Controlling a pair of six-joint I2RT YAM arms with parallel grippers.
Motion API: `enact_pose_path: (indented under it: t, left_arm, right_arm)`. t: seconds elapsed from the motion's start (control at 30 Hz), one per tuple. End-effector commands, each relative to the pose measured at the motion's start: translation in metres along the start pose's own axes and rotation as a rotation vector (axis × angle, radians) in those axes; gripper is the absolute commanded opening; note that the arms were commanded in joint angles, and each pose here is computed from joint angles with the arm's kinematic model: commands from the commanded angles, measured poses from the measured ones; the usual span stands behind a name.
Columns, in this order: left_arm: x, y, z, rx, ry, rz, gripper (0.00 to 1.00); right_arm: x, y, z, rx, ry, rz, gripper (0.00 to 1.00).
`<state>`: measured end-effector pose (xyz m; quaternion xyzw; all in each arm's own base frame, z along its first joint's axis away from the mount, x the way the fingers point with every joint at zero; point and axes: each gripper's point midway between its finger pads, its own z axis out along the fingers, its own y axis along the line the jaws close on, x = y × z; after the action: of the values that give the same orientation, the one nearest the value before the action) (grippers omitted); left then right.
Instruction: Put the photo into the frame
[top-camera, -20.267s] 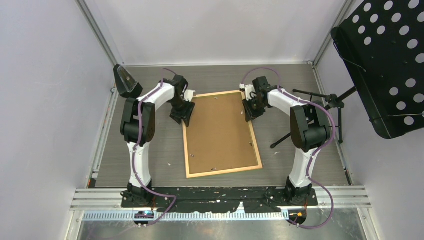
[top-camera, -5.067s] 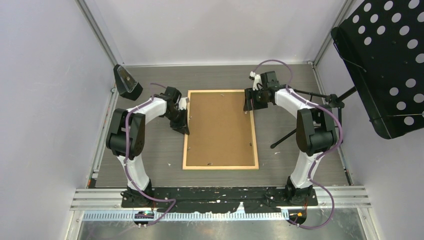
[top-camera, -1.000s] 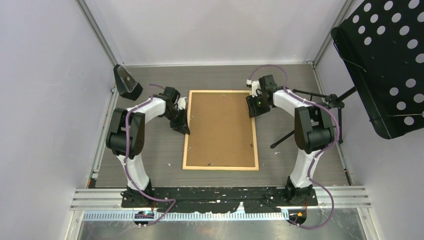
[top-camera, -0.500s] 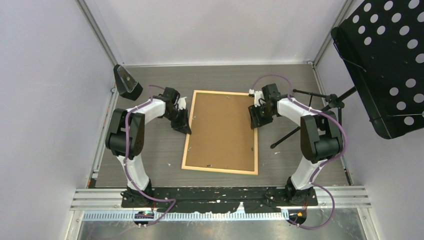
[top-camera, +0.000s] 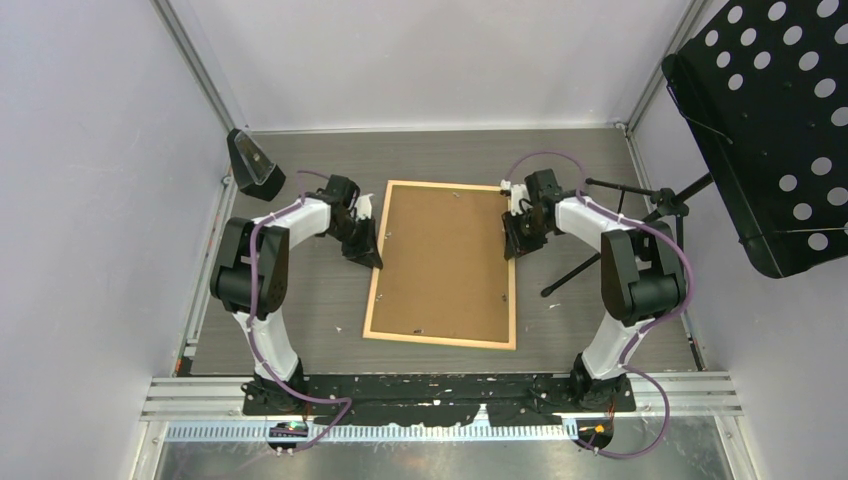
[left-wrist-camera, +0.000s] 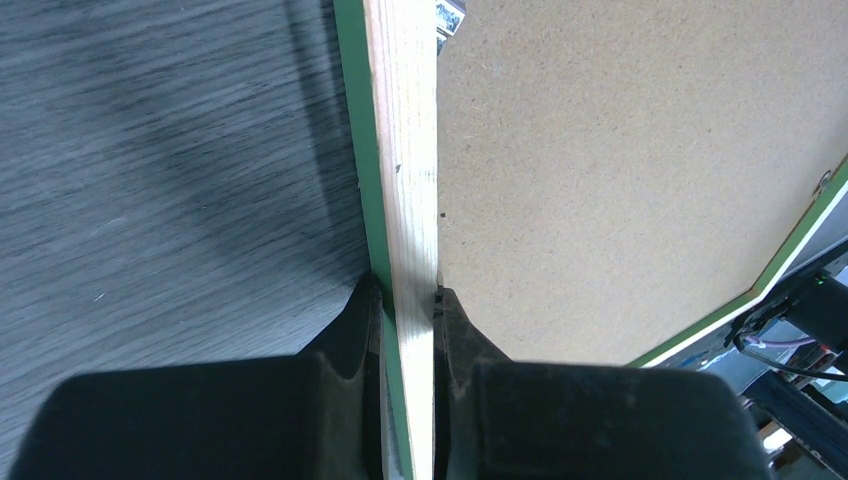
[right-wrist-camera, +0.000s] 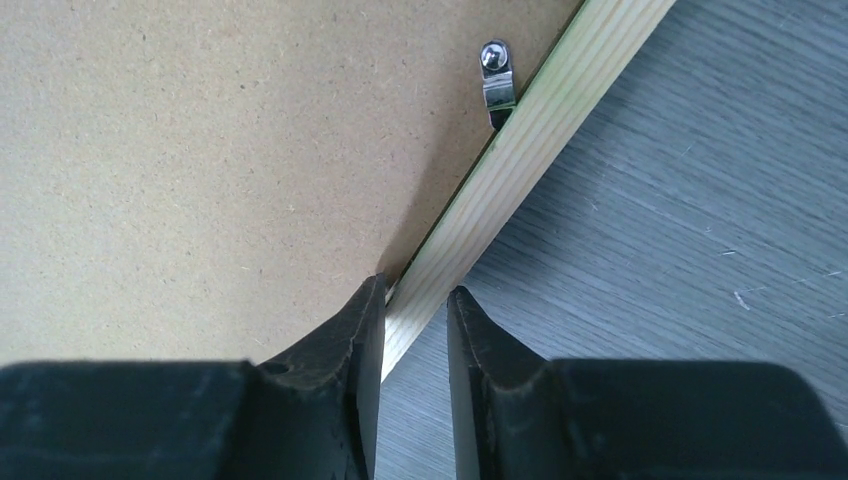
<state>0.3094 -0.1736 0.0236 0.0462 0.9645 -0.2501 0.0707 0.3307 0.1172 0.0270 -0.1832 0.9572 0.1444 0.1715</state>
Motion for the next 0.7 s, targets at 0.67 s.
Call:
enact_pose_path:
  t: [0.67]
  left_arm:
    - [0.024,0.007,0.016,0.032,-0.016,-0.05,0.28]
  right_arm:
    - [-0.133,0.008,0.029,-0.129,-0.149,-0.087,0.06]
